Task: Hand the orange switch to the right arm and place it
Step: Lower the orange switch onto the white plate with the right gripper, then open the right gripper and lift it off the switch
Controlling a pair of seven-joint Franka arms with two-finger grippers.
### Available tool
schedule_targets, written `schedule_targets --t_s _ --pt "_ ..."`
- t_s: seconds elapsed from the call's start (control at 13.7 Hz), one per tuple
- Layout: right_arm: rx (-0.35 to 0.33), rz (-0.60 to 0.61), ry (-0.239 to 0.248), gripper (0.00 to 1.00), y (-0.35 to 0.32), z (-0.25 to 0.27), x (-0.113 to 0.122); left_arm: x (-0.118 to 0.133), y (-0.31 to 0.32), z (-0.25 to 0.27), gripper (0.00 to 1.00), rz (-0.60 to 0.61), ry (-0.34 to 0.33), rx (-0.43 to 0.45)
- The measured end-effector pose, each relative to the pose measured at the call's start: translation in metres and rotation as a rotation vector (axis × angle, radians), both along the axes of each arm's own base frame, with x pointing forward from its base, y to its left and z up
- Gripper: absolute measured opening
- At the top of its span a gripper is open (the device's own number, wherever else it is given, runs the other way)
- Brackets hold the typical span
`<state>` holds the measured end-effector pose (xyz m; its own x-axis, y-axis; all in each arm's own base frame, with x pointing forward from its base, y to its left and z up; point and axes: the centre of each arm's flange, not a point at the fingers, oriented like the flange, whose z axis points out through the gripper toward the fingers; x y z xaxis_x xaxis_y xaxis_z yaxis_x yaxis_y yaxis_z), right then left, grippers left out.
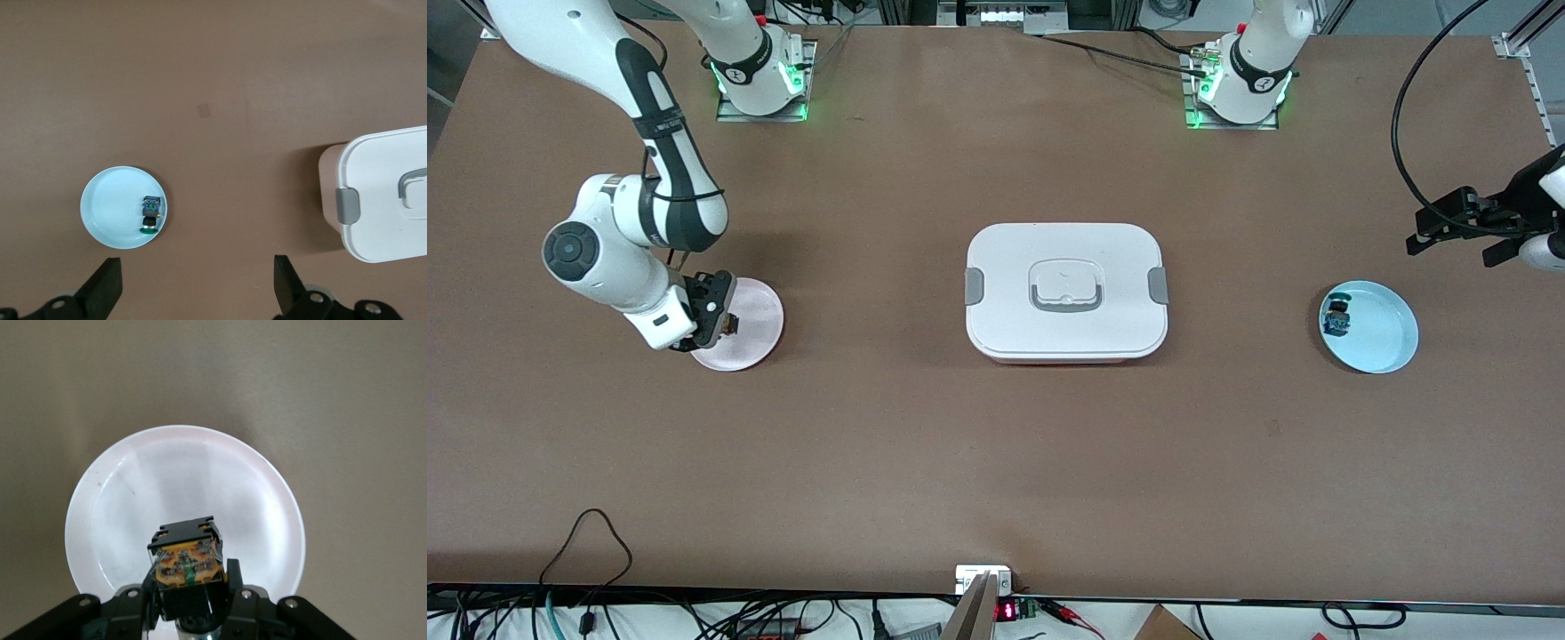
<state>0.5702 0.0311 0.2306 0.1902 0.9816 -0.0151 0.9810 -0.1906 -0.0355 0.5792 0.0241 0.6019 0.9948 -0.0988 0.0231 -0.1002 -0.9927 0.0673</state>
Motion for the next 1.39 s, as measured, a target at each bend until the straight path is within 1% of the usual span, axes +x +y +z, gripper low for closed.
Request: schedule_targets --t_s 0.29,0.51,0.73,0.88,0.95,1.02,1.1,1.17,1.32,1.39 --pt "-0.009 0.004 -0.015 0.4 0.0 -0.024 -0.02 -0.001 -0.004 -0.003 1.0 0.062 0.017 0.007" --pt "-0.014 0.007 0.005 0.4 0.0 -0.039 -0.035 -0.005 -0.004 -0.007 1.0 0.063 0.056 0.007" --pt "-0.015 0.008 0.007 0.4 0.0 -0.042 -0.038 -0.002 -0.001 -0.016 1.0 0.046 0.074 0.007" --pt "-0.016 0.008 0.013 0.41 0.0 -0.044 -0.041 0.0 0.002 -0.012 1.0 0.046 0.062 0.008" --pt "-0.016 0.007 0.014 0.45 -0.001 -0.045 -0.041 0.001 0.003 -0.009 1.0 0.045 0.052 0.009" --pt "-0.016 0.007 0.013 0.56 -0.001 -0.045 -0.041 0.002 0.005 -0.006 1.0 0.039 0.041 0.016" --pt "-0.016 0.007 0.01 0.62 -0.001 -0.045 -0.04 0.003 0.007 -0.005 1.0 0.035 0.033 0.035" --pt "-0.017 0.006 0.005 0.75 -0.001 -0.044 -0.04 0.003 0.007 -0.006 1.0 0.032 0.031 0.046" --pt "-0.016 0.004 -0.013 0.96 -0.002 -0.038 -0.035 0.005 0.004 -0.008 1.0 0.024 0.031 0.052" --pt "-0.014 0.003 -0.031 1.0 -0.002 -0.031 -0.03 0.006 0.003 -0.009 1.0 0.022 0.031 0.052"
